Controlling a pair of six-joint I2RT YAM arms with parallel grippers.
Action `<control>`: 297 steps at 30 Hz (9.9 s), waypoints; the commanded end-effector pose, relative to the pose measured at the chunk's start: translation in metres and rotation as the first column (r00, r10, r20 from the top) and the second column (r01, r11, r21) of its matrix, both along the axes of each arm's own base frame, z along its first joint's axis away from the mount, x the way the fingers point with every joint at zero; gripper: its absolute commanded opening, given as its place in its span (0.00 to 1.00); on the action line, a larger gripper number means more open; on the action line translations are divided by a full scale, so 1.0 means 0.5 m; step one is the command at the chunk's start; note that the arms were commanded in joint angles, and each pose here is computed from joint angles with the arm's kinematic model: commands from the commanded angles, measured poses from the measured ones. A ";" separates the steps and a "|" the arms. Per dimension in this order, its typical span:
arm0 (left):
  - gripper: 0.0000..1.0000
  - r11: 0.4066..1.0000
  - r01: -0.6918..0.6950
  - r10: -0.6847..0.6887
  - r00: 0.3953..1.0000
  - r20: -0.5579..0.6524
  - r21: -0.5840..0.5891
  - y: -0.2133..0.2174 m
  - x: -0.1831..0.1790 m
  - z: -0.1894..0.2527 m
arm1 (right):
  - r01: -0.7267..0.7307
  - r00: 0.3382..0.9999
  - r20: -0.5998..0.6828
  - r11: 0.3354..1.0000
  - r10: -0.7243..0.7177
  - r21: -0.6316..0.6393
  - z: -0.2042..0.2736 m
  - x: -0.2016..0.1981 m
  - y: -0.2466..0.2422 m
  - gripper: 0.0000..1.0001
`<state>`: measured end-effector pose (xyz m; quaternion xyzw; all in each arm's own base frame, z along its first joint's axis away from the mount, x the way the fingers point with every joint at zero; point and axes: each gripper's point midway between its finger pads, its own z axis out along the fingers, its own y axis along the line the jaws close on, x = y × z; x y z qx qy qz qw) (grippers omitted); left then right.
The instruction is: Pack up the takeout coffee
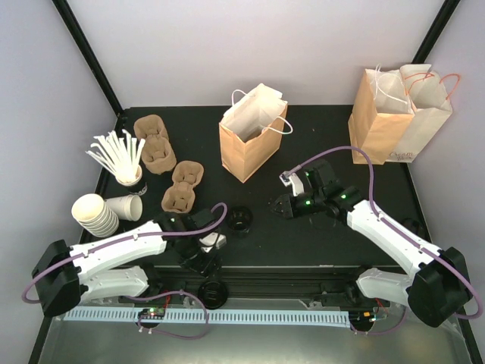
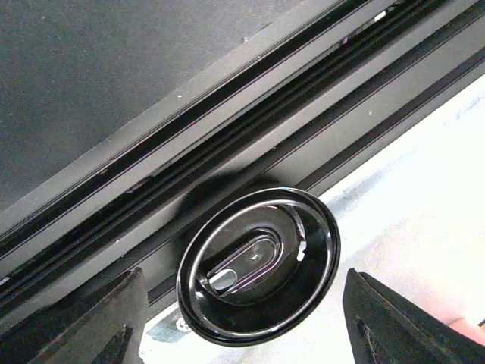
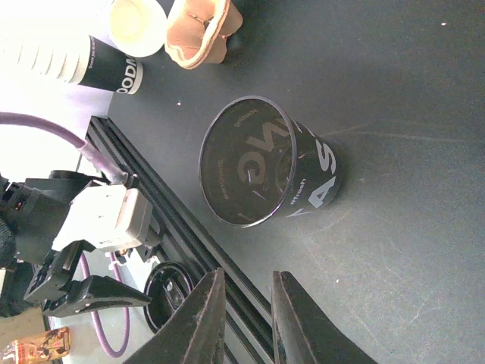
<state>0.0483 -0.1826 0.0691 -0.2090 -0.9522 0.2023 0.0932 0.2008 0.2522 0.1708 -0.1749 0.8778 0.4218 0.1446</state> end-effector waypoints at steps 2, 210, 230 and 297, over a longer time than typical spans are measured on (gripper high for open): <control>0.69 0.992 0.107 -0.109 0.994 0.031 0.063 0.015 -0.008 0.010 | -0.014 1.000 0.027 1.000 0.014 0.005 0.002 -0.005 0.000 0.21; 0.38 0.369 -0.066 0.024 0.998 -0.061 -0.927 -0.196 0.195 0.438 | -0.470 0.335 0.941 0.856 -0.051 0.214 0.335 -0.137 0.102 0.78; 0.28 0.402 -0.093 0.041 0.996 -0.083 -0.911 -0.193 0.201 0.414 | -0.435 0.361 0.931 0.875 -0.047 0.213 0.317 -0.136 0.086 0.75; 0.85 0.850 -0.110 0.421 0.731 0.537 -0.516 -0.034 0.276 0.269 | 0.005 0.892 -0.267 0.598 -0.364 -0.801 -0.251 -0.332 -0.147 0.93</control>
